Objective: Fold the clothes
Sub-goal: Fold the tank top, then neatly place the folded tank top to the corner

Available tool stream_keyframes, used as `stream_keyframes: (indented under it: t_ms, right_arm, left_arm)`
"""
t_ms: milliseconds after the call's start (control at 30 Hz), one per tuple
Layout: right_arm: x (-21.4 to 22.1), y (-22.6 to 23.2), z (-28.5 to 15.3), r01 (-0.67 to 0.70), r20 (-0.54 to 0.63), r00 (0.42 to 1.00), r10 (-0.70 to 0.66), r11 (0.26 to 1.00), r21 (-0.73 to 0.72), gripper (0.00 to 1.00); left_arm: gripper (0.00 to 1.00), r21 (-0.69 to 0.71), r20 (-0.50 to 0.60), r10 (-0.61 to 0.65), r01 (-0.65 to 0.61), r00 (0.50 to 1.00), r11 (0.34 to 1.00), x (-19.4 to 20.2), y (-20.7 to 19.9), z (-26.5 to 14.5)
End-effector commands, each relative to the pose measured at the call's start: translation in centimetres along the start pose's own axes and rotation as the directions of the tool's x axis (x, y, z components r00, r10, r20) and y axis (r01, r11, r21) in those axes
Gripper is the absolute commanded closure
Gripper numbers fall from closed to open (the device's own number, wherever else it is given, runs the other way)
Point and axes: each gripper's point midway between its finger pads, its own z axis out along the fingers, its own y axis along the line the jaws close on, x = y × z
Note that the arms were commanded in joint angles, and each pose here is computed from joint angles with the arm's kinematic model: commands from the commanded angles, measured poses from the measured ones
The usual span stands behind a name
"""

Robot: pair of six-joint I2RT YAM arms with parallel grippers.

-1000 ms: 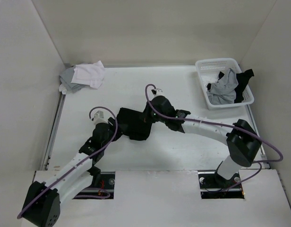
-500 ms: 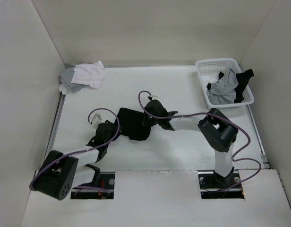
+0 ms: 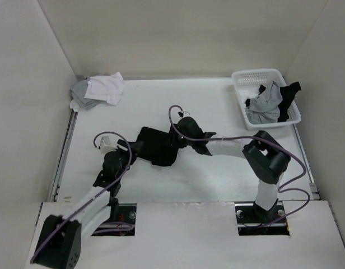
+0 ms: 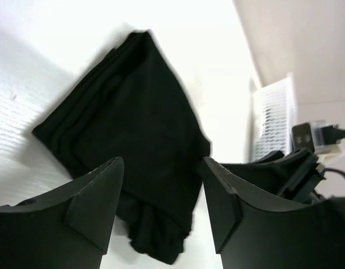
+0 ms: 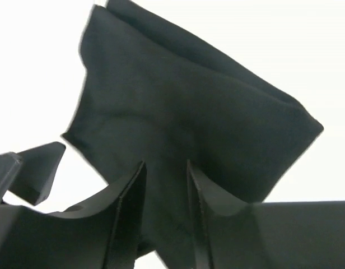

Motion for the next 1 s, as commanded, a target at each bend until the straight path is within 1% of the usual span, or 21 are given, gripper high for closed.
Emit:
stream_keyframes:
  t_ms: [0, 100, 133, 233, 333, 467, 533, 600, 700, 833, 867, 933, 967]
  right_arm:
    - [-3.5, 4.1, -3.5, 0.028, 0.109, 0.994, -0.015, 0.992, -0.120, 0.58]
    - [-3.7, 4.5, -5.3, 0.048, 0.134, 0.991, -0.030, 0.990, -0.134, 0.56]
    - [-3.6, 4.4, -5.9, 0.054, 0.137, 0.990, -0.036, 0.989, -0.135, 0.56]
    - [-3.7, 4.3, -7.3, 0.064, 0.151, 0.988, -0.043, 0.988, -0.138, 0.56]
    - [-3.9, 4.3, -8.9, 0.076, 0.173, 0.984, -0.051, 0.987, -0.143, 0.55]
    - [-4.3, 4.5, -10.7, 0.086, 0.200, 0.978, -0.054, 0.984, -0.157, 0.55]
    - [-4.5, 4.7, -11.4, 0.089, 0.212, 0.976, -0.053, 0.982, -0.166, 0.55]
    - [-4.8, 5.0, -12.1, 0.091, 0.225, 0.973, -0.050, 0.980, -0.176, 0.55]
    - [-5.3, 5.3, -13.1, 0.093, 0.249, 0.967, -0.045, 0.978, -0.188, 0.55]
    - [-5.2, 6.1, -14.7, 0.099, 0.265, 0.963, -0.039, 0.971, -0.218, 0.55]
    - [-5.0, 6.3, -15.1, 0.101, 0.268, 0.963, -0.039, 0.969, -0.224, 0.55]
    - [-4.7, 6.3, -16.0, 0.100, 0.280, 0.960, -0.032, 0.968, -0.230, 0.55]
    - [-4.4, 6.3, -16.4, 0.094, 0.285, 0.958, -0.025, 0.968, -0.232, 0.55]
  left_arm:
    - [0.42, -0.085, 0.038, -0.014, 0.017, 0.999, 0.996, -0.4, 2.2, -1.4]
    - [0.42, -0.141, 0.070, -0.001, 0.010, 0.998, 0.990, -1.4, 2.4, -2.2]
    - [0.42, -0.189, 0.052, 0.012, -0.002, 0.999, 0.982, -1.3, 2.9, -2.3]
    - [0.42, -0.337, -0.051, 0.031, -0.046, 0.998, 0.940, 0.2, 4.6, -2.4]
    - [0.42, -0.377, -0.114, 0.023, -0.065, 0.993, 0.924, 1.5, 4.8, -1.9]
    - [0.40, -0.404, -0.128, -0.007, -0.045, 0.992, 0.914, 2.4, 4.6, -0.7]
    - [0.42, -0.416, -0.137, -0.022, -0.037, 0.990, 0.908, 3.0, 5.1, 0.1]
    - [0.46, -0.420, -0.138, -0.040, -0.022, 0.990, 0.907, 3.6, 5.7, 1.2]
    - [0.56, -0.388, -0.147, -0.074, 0.011, 0.986, 0.922, 4.6, 6.0, 3.2]
    - [0.62, -0.278, -0.109, -0.098, 0.064, 0.989, 0.959, 4.2, 4.5, 6.5]
    - [0.66, -0.252, -0.102, -0.092, 0.064, 0.990, 0.966, 4.1, 4.1, 7.5]
    - [0.85, -0.233, -0.101, -0.095, 0.069, 0.990, 0.970, 4.0, 4.3, 9.4]
    - [0.90, -0.222, -0.107, -0.101, 0.075, 0.989, 0.972, 4.1, 4.2, 10.4]
